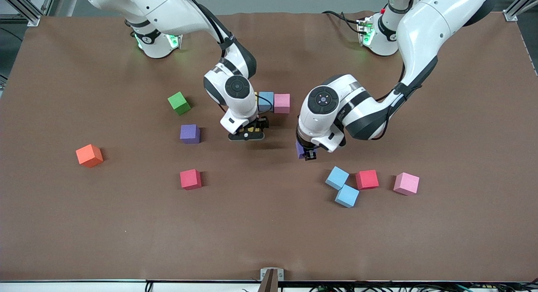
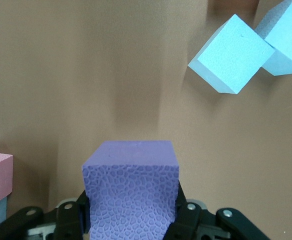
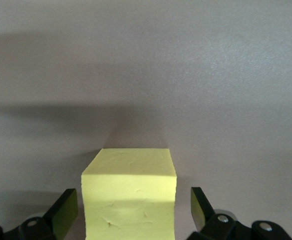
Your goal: Arrange 11 blocks into digit 3
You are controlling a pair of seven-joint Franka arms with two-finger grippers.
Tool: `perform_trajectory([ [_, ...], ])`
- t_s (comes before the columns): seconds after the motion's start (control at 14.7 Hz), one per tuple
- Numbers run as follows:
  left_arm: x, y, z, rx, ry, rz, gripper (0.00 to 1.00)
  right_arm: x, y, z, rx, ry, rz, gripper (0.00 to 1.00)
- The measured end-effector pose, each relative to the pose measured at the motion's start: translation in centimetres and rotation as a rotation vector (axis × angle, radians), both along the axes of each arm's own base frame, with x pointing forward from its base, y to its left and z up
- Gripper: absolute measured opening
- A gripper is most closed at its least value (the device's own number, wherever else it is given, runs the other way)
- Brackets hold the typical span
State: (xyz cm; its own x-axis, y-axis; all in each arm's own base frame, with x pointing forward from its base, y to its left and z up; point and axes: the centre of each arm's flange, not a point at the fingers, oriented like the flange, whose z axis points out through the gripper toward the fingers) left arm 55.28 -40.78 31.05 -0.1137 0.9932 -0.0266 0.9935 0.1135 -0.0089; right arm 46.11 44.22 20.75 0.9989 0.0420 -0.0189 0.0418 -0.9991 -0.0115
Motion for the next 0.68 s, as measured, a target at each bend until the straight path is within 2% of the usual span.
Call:
perform_trajectory([
  [0.27, -0.3, -0.3, -0.5, 0.002, 0.009, -0.009, 0.61, 0.0, -0.1, 0.0, -0.006, 0.001, 0.002, 1.00],
  [0.68, -2.3, -1.4, -2.9, -0.006, 0.034, -0.046, 0.61, 0.0, -0.2, -0.1, -0.011, 0.004, 0.007, 1.00],
])
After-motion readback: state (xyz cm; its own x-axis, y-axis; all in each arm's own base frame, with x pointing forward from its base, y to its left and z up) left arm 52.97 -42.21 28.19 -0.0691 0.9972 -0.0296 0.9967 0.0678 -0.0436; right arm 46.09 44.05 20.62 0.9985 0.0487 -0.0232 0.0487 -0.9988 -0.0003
